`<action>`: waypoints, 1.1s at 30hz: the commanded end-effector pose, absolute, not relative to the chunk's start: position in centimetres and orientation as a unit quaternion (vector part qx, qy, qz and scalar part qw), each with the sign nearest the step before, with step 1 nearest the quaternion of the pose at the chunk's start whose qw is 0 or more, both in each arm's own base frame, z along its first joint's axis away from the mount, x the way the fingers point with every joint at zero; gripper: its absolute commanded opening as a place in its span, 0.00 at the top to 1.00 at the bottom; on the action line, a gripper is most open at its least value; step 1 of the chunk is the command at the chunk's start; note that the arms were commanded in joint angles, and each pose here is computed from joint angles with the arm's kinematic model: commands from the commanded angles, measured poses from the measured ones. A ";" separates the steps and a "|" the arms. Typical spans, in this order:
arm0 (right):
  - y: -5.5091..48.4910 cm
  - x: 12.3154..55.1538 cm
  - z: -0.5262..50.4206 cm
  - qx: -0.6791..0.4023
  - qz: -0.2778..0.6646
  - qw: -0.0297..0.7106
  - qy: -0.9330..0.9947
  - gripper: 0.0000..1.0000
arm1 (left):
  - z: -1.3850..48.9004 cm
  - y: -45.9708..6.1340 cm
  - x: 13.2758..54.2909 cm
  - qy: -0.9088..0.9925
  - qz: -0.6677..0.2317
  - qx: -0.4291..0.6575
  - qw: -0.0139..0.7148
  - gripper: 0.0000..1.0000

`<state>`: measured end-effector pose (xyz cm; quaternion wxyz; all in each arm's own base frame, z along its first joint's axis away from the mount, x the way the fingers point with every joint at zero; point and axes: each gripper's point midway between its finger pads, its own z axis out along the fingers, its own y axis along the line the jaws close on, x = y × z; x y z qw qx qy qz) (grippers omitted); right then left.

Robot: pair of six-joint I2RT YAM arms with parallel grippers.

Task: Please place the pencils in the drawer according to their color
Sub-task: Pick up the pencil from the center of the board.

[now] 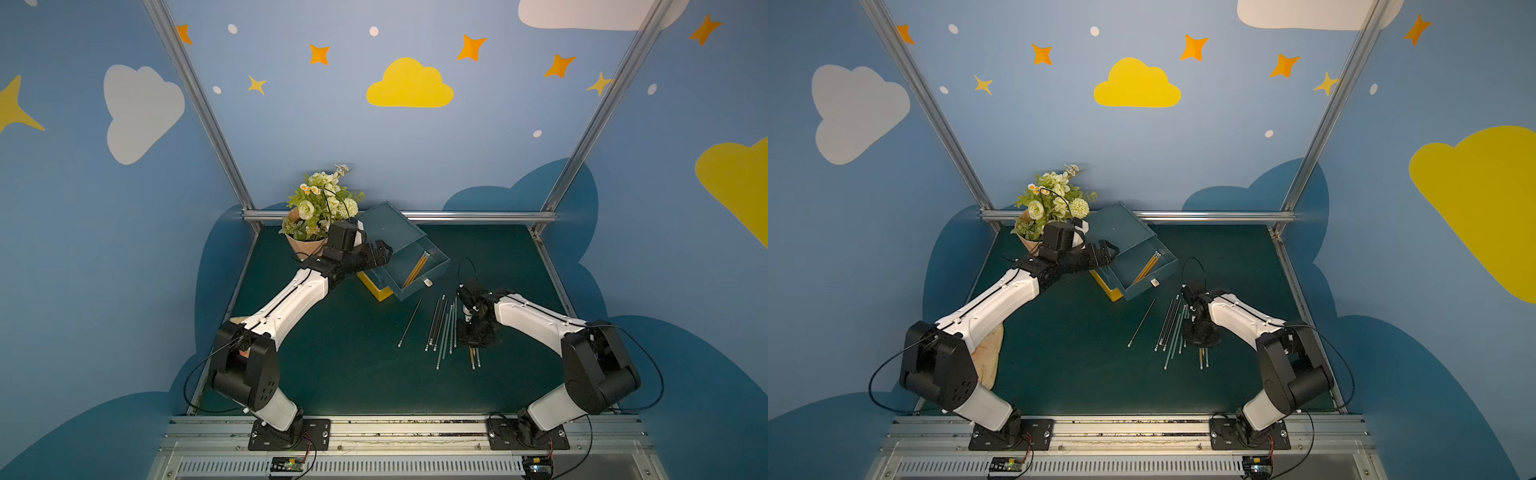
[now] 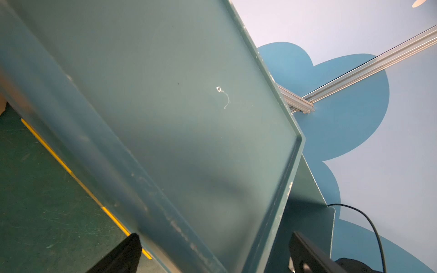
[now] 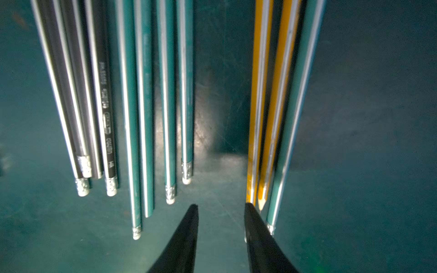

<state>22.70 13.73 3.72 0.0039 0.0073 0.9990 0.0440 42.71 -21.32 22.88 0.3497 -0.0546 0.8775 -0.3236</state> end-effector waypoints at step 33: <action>13.3 23.8 1.8 0.010 0.041 -0.026 0.999 1.00 | 22.9 -21.7 42.9 0.878 -0.327 -0.050 0.346 0.00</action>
